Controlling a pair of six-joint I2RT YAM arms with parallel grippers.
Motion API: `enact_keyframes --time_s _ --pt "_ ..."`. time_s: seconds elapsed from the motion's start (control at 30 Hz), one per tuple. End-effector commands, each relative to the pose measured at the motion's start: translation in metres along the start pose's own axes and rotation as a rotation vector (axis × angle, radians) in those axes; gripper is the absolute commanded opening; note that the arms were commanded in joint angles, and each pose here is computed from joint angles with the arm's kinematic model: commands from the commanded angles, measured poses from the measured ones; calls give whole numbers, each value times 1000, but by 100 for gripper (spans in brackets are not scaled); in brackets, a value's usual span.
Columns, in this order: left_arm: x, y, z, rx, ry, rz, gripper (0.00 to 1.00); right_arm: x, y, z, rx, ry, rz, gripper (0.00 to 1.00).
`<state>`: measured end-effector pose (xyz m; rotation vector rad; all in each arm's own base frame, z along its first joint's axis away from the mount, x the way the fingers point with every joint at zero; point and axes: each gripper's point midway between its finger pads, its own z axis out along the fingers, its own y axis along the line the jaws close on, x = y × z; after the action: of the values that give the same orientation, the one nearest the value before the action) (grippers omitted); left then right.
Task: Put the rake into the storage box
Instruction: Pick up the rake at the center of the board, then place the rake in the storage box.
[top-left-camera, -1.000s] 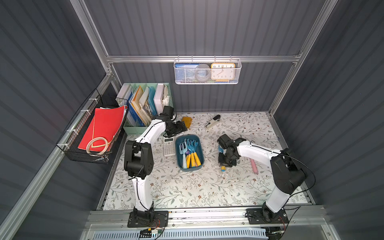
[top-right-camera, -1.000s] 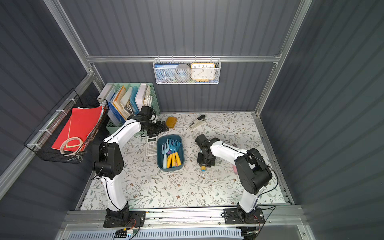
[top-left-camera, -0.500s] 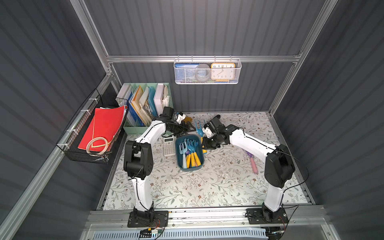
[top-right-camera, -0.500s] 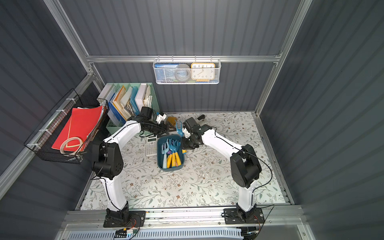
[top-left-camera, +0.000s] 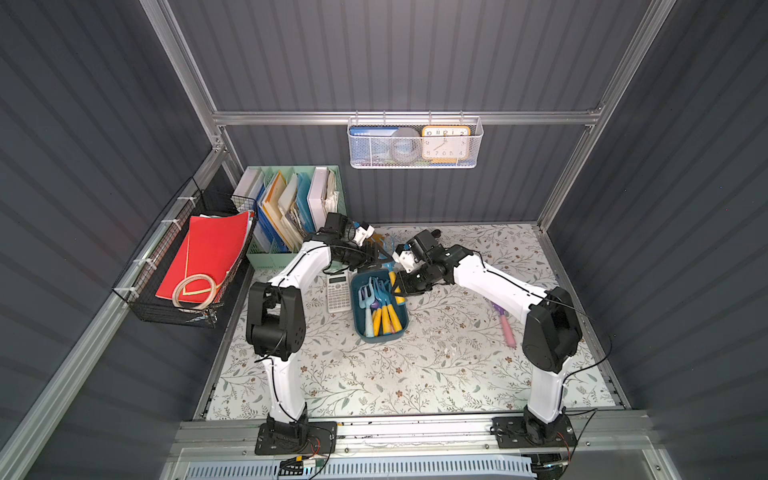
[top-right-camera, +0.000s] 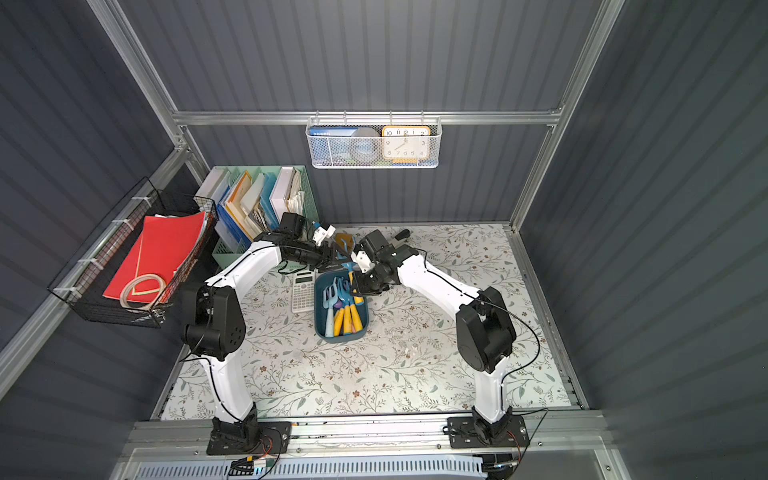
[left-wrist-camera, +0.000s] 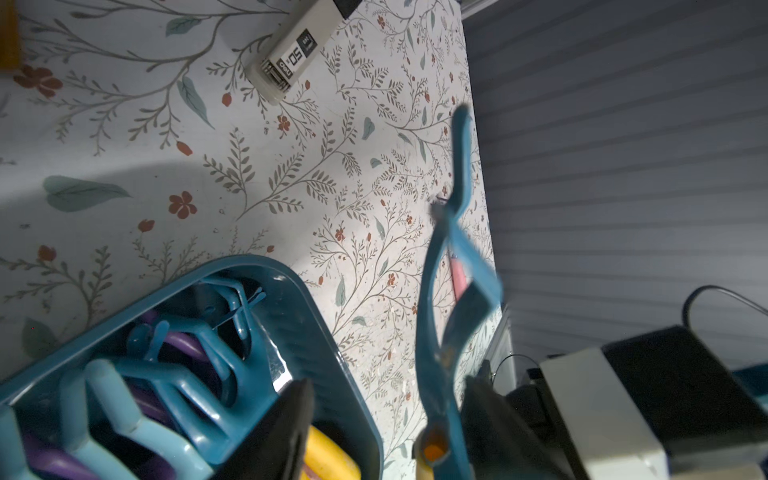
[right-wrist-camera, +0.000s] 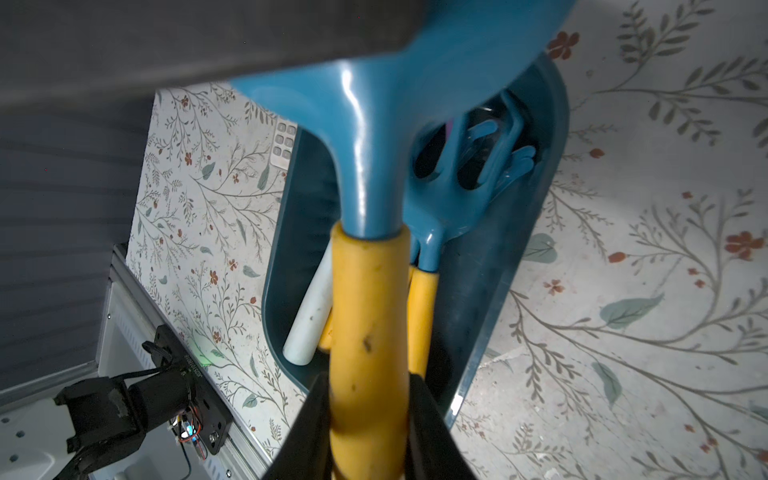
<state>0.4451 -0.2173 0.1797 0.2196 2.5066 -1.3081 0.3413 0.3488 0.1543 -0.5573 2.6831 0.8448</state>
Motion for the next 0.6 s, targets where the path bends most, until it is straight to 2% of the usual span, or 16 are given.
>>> enact_keyframes --time_s 0.0,0.1,0.17,0.23,0.27,0.3,0.37,0.43,0.57 --pt "1 0 3 13 19 -10 34 12 10 9 -43 58 -35 6" --pt "7 12 6 -29 37 -15 8 24 3 17 -7 93 -28 7" --pt "14 25 8 -77 55 -21 0 29 -4 20 23 107 -19 8" --pt "20 37 9 -125 72 -27 0 31 -7 22 48 111 -13 12" --pt "22 43 9 -153 74 -27 0 32 -10 23 65 114 -9 19" --pt "23 48 9 -181 73 -26 0 32 -14 24 90 114 -3 31" --pt "29 55 9 -212 91 -32 0 32 -24 24 145 108 11 44" --pt "39 61 9 -247 115 -34 0 31 -36 23 213 95 18 46" --pt "63 70 11 -296 172 -33 0 31 -41 25 236 90 30 46"
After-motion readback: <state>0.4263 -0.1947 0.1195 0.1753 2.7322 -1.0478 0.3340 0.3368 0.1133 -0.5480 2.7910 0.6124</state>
